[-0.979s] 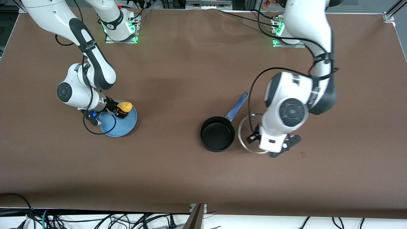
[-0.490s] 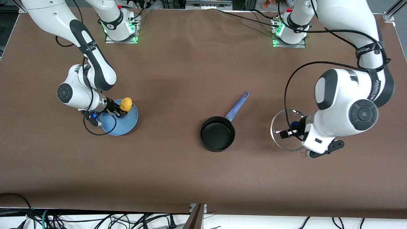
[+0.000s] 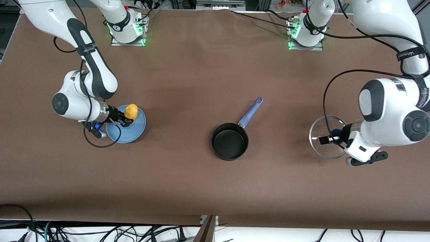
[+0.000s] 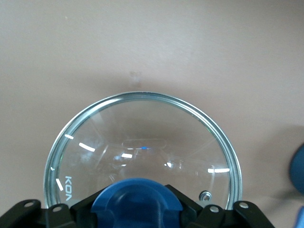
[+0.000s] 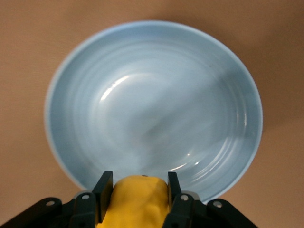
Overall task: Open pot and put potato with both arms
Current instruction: 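Carry the lid away from the pan while the right gripper grasps the potato, then move the potato over the pan with the right gripper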
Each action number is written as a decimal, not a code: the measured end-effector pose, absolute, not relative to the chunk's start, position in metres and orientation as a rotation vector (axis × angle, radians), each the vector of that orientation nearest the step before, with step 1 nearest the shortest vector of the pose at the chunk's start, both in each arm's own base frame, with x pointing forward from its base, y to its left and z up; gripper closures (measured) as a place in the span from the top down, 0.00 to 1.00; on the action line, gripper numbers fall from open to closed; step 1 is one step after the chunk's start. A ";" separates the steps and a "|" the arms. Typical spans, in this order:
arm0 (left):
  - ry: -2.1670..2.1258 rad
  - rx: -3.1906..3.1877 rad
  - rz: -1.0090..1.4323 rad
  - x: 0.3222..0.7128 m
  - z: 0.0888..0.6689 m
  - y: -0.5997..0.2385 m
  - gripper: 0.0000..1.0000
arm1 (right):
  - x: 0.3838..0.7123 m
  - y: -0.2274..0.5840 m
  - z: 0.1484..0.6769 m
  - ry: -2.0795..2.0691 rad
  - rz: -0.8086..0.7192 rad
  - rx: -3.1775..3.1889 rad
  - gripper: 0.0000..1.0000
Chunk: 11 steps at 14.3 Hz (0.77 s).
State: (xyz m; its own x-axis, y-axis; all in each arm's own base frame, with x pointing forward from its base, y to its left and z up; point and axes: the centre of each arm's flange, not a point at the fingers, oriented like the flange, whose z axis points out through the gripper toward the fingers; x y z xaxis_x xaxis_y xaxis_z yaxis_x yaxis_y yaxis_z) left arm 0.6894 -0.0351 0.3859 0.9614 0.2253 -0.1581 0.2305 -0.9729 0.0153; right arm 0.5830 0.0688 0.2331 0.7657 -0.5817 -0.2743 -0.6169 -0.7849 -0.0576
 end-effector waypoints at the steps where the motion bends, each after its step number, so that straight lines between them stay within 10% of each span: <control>1: 0.350 3.073 -0.217 0.686 0.381 -0.022 0.44 | 0.590 0.071 0.245 0.955 0.377 -2.811 0.52; 11: 0.404 3.125 -0.030 0.617 0.304 0.030 0.44 | 0.628 0.323 0.314 1.387 0.330 -2.588 0.48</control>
